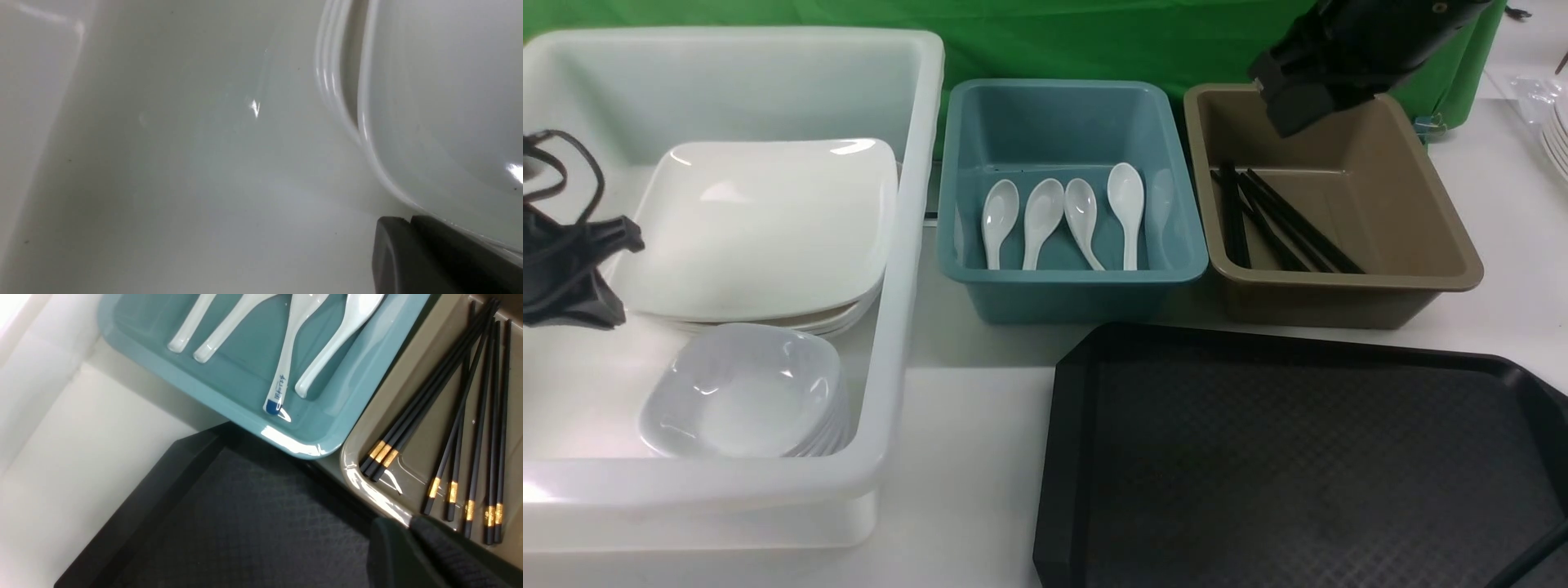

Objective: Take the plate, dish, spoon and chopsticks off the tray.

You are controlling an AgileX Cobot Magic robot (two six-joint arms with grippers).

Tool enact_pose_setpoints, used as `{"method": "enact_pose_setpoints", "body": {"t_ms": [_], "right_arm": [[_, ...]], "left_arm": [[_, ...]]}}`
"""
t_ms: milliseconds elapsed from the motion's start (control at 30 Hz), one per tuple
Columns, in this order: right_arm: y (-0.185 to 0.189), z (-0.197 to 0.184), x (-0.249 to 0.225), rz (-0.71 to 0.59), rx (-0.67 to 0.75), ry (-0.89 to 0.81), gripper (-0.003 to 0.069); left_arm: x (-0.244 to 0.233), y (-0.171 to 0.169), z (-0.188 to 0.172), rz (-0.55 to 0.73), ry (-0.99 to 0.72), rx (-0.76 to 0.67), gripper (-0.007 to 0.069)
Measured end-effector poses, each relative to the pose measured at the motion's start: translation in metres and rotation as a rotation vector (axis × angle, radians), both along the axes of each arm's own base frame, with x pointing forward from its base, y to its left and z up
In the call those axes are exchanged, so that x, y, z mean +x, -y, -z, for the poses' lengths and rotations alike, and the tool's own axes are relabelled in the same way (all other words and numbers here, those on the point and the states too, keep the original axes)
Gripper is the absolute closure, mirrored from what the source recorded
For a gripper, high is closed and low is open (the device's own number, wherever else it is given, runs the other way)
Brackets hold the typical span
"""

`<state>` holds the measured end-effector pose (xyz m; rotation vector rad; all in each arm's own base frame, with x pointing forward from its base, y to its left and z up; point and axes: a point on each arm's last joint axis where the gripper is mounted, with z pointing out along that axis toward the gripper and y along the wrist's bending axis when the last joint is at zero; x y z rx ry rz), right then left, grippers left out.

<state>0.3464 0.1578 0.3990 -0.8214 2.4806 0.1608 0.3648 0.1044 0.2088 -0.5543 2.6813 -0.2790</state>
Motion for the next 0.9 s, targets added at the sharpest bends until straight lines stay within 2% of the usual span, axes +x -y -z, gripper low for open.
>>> {"method": "enact_pose_setpoints", "body": {"t_ms": [133,300,500,667,867,900], "right_arm": [[0.000,0.000,0.000,0.000,0.000,0.000,0.0560],[0.000,0.000,0.000,0.000,0.000,0.000,0.0554],[0.000,0.000,0.000,0.000,0.000,0.000,0.0552],[0.001,-0.004,-0.003,-0.001,0.004,0.011,0.0554],[0.018,-0.048,-0.036,0.005,0.038,0.133,0.0596],[0.019,-0.048,-0.038,0.005,0.038,0.133,0.0597]], "left_arm": [[0.007,-0.002,0.007,-0.023,0.038,-0.004,0.0615],[0.016,-0.009,0.003,-0.063,0.147,0.057,0.0615],[0.017,-0.007,-0.009,-0.001,0.090,0.044,0.0615],[0.004,0.000,-0.046,0.071,0.086,0.049,0.0615],[-0.027,0.037,-0.127,0.177,0.317,0.025,0.0615],[-0.028,0.041,-0.129,0.190,0.324,0.025,0.0615]]}}
